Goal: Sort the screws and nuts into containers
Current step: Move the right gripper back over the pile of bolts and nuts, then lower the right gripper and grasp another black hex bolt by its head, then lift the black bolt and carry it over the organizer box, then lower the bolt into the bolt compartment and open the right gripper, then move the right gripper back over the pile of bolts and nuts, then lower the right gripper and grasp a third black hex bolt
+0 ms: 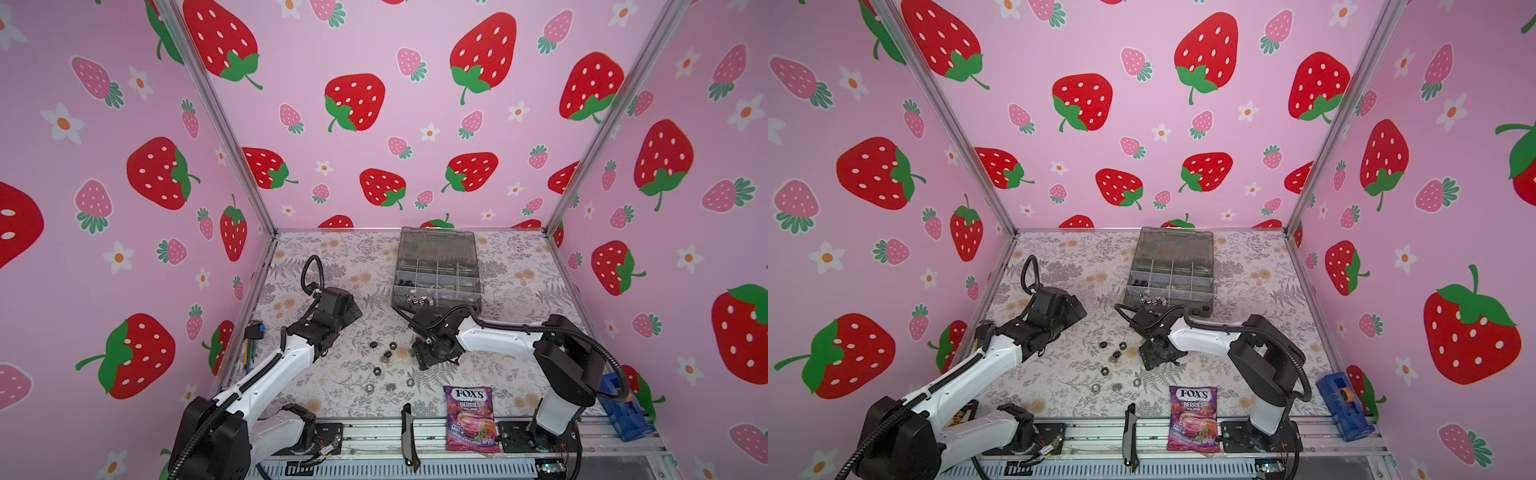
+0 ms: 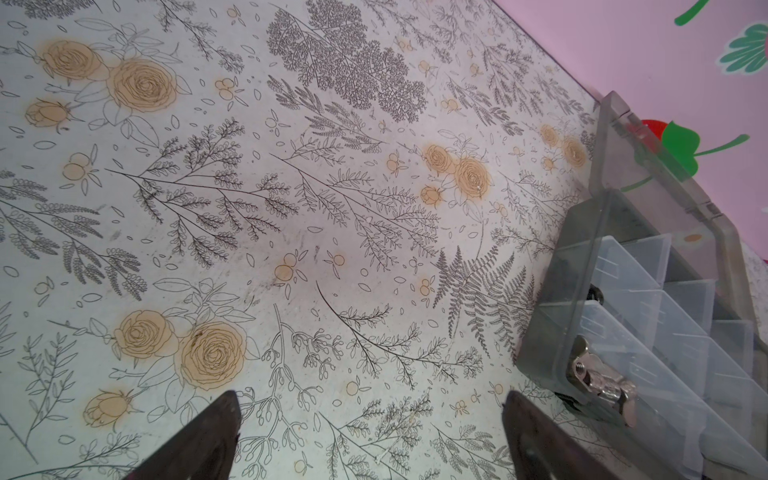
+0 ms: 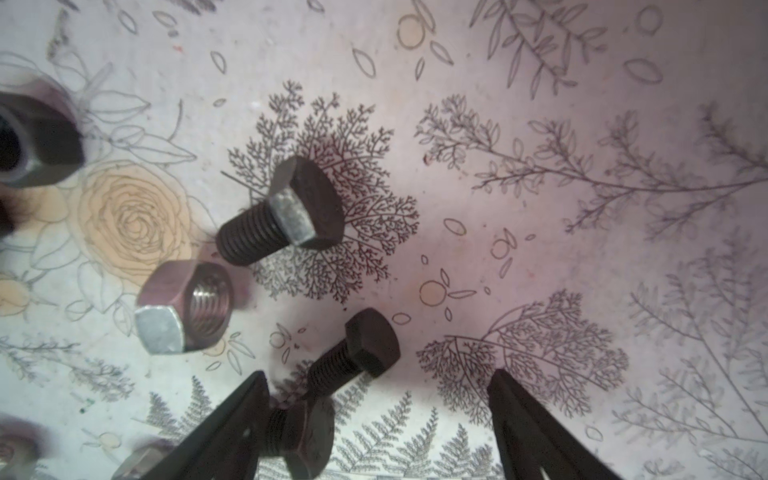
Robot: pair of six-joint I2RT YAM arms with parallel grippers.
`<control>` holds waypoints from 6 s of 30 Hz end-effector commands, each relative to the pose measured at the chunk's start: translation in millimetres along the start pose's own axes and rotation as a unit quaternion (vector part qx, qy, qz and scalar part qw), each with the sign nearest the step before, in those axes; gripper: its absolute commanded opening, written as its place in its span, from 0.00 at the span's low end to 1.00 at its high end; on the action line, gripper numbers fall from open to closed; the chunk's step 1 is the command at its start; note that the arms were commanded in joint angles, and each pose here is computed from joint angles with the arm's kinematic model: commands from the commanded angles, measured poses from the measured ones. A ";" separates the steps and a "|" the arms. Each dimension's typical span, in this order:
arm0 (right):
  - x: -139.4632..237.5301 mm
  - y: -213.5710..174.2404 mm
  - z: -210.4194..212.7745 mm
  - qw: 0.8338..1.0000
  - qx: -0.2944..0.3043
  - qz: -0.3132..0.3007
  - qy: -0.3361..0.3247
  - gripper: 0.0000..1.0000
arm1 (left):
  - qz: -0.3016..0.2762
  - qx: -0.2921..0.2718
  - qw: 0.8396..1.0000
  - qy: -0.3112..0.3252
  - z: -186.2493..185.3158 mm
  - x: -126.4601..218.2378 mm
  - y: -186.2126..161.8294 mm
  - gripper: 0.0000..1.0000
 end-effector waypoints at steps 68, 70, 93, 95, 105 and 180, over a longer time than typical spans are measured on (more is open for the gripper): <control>78.6 37.0 -96.3 0.988 -0.095 -0.113 -0.037 0.00 | -0.026 0.008 0.999 -0.034 -4.8 9.0 10.8 0.99; 85.0 47.6 -113.8 0.985 -0.104 -0.134 -0.040 0.00 | -0.027 0.007 0.999 -0.039 -5.1 10.0 11.0 0.99; 40.5 76.1 -188.6 0.984 -0.121 -0.097 -0.084 0.00 | -0.050 0.011 0.995 -0.081 -6.5 19.9 16.3 0.99; 38.2 77.2 -191.6 0.983 -0.124 -0.098 -0.089 0.02 | -0.052 0.012 0.995 -0.085 -7.1 19.5 16.7 0.99; 18.9 73.2 -193.7 0.985 -0.126 -0.075 -0.092 0.11 | -0.054 0.013 0.996 -0.075 -2.4 19.3 15.7 0.99; -20.8 79.4 18.2 0.996 0.038 -0.048 0.063 0.45 | -0.066 0.045 0.996 -0.042 18.8 20.8 13.3 0.99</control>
Point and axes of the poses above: each gripper's point midway between its finger pads, its own x axis back along the fingers, its own z axis along the line the jaws close on, y = z × x, the point moved 6 cm from there along x, back along the fingers, and after that the axes turned 10 degrees about x, right-handed, at the moved point
